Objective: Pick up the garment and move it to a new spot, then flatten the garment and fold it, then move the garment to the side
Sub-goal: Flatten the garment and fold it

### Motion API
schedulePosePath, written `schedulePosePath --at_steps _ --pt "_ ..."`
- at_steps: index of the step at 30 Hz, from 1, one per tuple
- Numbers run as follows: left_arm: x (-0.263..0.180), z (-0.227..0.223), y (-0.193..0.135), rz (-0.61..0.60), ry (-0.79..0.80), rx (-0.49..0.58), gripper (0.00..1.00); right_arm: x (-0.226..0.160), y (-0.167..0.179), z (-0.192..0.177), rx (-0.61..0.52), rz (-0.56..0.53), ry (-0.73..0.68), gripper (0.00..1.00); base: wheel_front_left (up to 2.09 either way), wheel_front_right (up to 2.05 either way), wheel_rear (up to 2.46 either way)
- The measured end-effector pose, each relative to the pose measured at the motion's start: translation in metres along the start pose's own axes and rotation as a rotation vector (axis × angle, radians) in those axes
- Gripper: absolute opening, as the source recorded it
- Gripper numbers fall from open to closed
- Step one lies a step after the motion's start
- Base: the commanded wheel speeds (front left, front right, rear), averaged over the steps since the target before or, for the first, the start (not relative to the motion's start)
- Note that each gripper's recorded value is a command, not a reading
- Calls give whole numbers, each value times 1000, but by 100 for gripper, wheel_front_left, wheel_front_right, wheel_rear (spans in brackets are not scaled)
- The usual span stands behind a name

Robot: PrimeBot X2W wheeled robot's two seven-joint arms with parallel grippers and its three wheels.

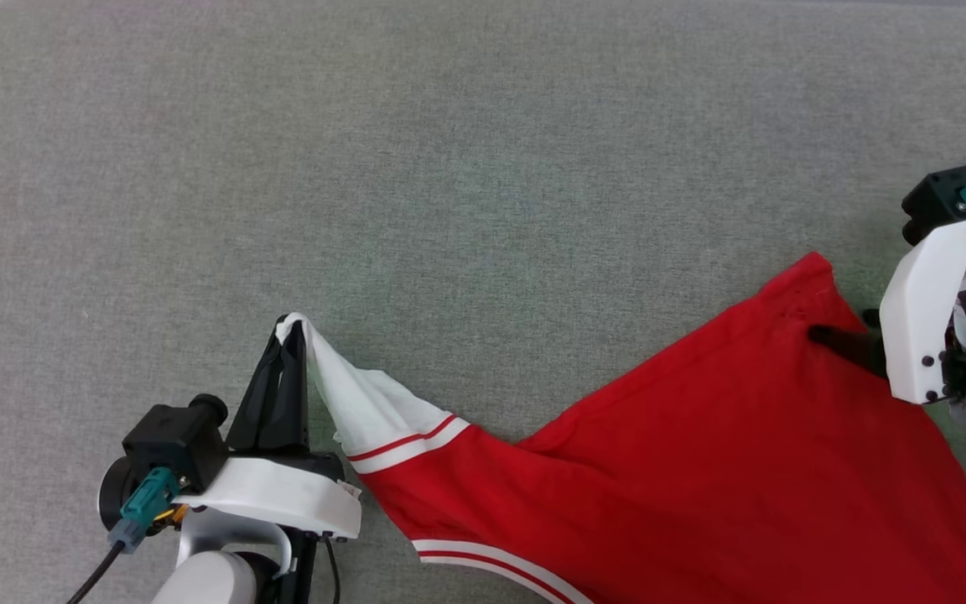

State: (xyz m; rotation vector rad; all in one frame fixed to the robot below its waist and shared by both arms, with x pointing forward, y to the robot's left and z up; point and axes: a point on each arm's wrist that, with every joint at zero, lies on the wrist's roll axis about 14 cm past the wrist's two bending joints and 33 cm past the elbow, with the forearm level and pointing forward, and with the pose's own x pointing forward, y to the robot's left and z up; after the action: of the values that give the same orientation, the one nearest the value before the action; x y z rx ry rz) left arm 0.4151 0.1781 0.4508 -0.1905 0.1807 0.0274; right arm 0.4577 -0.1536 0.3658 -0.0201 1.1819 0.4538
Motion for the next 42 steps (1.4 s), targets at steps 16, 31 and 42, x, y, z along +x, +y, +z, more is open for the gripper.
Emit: schedulePosePath --at_steps 16,31,42 --pt "-5 6 9 7 -7 8 0 -15 14 15 -58 23 -76 0 0 0 0" --pt "16 150 -14 -156 -292 117 0 -136 0 69 -45 -157 -550 0 0 0 0" --pt "54 252 -58 -226 -436 163 0 -237 -17 116 -37 -265 -863 0 0 0 0"
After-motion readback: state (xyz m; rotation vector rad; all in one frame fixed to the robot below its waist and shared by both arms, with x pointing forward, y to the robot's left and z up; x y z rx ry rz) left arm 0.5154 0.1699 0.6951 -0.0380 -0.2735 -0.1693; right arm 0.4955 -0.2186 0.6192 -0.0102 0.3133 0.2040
